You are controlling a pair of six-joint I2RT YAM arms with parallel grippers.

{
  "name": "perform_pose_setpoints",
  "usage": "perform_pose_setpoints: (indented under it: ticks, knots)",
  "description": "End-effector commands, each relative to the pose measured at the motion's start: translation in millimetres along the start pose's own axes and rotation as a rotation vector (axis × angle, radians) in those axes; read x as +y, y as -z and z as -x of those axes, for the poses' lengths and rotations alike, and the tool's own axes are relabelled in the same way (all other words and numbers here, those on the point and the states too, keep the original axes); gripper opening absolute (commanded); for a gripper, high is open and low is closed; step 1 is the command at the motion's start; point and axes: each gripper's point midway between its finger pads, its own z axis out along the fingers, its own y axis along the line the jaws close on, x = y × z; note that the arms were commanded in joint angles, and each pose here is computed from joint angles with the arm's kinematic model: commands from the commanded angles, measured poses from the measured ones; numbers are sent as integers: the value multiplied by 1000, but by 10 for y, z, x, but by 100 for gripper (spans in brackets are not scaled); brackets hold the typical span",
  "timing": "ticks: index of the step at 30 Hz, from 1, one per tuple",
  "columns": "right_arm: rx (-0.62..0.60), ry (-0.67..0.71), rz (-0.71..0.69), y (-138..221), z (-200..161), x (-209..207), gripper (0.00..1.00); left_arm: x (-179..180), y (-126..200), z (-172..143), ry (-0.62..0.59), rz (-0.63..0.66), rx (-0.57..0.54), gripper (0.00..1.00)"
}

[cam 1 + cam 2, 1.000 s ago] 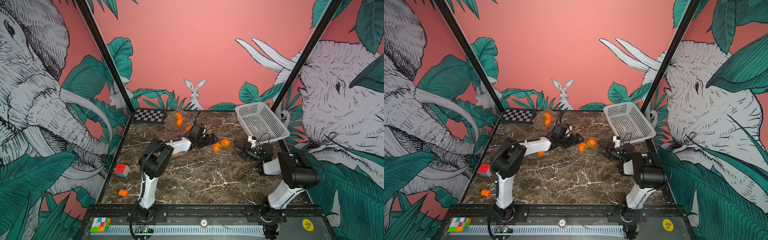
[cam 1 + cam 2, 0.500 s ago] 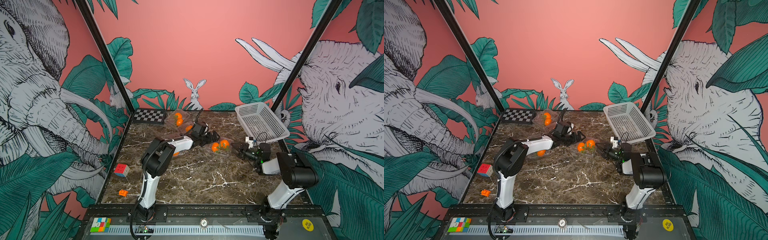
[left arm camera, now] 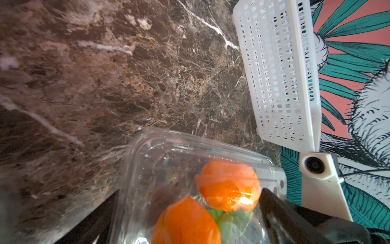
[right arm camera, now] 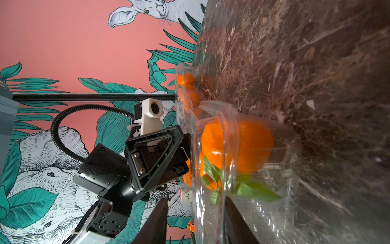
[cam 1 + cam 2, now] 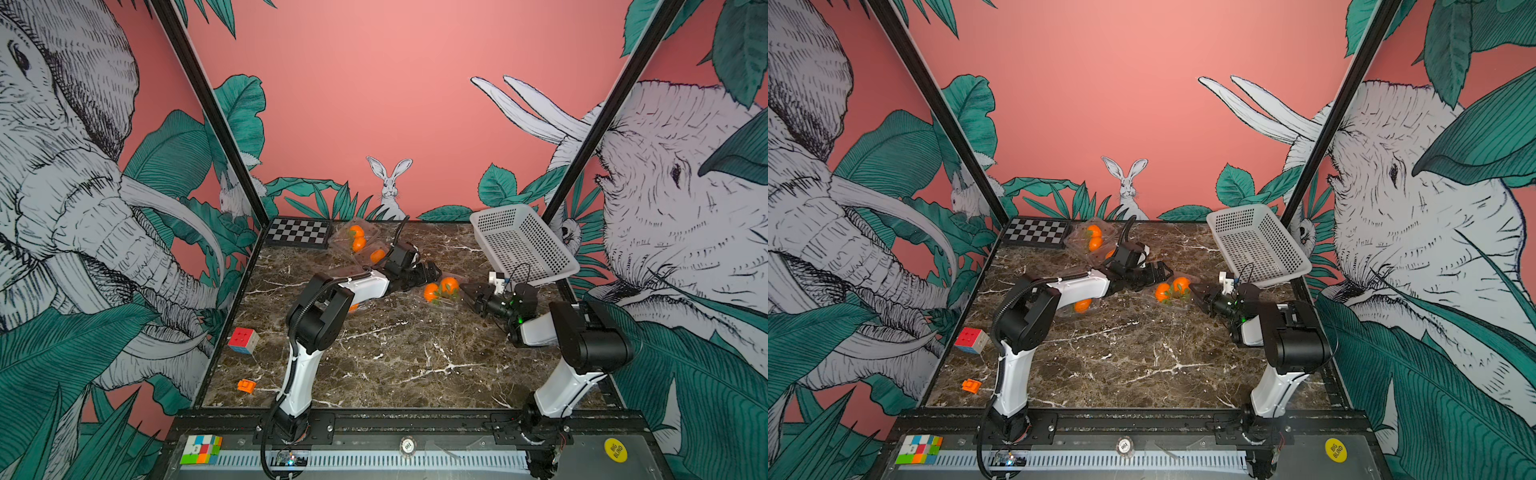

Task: Take oranges out of containers
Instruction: Open the packing box at the center of the board.

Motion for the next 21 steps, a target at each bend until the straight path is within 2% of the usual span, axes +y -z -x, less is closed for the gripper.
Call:
perform_pose_setpoints:
  ticks: [1,15,21]
  knots:
    - [43,-3,29,-90,-82,78,40,-401,-28,-98,-13,-94,33,99]
    - [65,40,52,-50,-170,119,37,-390,-46,-104,-23,-80,35,99]
    - [41,43,52,46,-80,135,38,-331,-25,-129,-30,-61,36,99]
